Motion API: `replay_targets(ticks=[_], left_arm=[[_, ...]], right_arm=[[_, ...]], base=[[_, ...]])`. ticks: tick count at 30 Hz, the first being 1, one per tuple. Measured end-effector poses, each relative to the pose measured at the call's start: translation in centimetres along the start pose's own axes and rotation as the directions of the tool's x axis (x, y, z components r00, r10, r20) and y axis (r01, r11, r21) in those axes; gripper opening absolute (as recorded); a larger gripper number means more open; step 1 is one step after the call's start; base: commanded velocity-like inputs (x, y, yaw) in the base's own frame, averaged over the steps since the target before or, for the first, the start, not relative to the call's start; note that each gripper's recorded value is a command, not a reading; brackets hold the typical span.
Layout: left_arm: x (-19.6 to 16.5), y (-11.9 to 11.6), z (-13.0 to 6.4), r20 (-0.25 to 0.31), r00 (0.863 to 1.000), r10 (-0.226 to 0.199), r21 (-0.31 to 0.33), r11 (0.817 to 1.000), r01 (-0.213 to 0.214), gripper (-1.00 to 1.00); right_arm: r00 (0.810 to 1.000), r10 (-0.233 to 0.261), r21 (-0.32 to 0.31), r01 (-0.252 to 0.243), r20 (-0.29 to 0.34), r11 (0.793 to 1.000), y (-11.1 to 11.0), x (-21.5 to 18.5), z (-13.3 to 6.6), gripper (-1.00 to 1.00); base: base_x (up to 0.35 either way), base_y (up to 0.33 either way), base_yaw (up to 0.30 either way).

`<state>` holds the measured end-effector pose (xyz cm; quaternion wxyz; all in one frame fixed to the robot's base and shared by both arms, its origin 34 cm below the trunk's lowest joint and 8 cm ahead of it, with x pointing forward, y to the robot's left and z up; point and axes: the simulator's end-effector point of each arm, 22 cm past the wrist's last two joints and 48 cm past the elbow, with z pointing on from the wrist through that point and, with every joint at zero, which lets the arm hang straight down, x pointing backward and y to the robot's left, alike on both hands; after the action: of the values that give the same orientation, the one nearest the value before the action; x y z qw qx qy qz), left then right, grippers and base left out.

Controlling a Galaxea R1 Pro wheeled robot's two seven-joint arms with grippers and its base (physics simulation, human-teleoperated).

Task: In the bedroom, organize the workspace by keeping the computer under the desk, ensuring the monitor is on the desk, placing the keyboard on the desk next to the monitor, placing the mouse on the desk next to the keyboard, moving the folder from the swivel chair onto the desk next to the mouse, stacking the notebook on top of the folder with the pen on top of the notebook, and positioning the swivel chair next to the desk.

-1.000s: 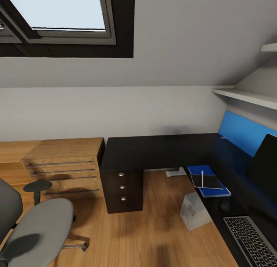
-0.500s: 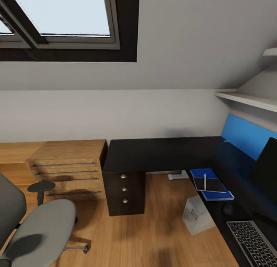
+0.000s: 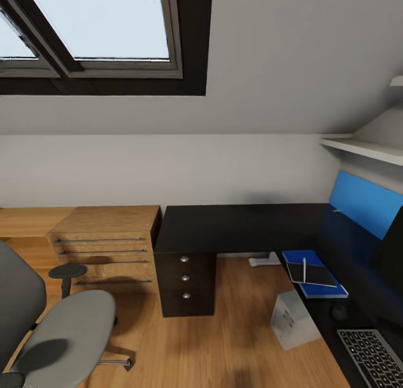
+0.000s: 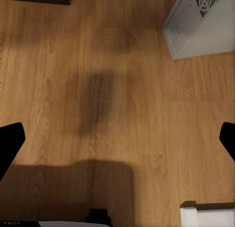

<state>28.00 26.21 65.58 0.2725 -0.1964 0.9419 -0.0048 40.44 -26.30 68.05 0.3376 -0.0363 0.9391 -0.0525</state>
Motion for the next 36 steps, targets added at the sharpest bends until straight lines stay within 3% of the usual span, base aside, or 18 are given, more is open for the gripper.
replay_targets(ticks=[14,27,36], left_arm=[[0.6,0.4,-0.2,-0.005,1.000,0.005,-0.005,1.000,-0.005,1.00],[0.6,0.5,-0.2,-0.003,1.000,0.009,-0.003,1.000,-0.009,1.00],[-0.4,0.4,-0.2,0.040,0.999,0.012,-0.002,1.000,-0.012,1.00]], right_arm=[[1.000,0.002,-0.005,-0.002,0.003,1.000,0.4,-0.1,0.0,1.00],[1.000,0.000,0.000,0.000,0.004,1.000,-0.1,-0.1,0.0,1.00],[1.000,0.000,-0.001,0.000,0.003,1.000,0.0,-0.1,0.0,1.00]], base=[[0.000,0.000,0.214],[0.000,0.000,0.027],[0.000,0.000,0.001]])
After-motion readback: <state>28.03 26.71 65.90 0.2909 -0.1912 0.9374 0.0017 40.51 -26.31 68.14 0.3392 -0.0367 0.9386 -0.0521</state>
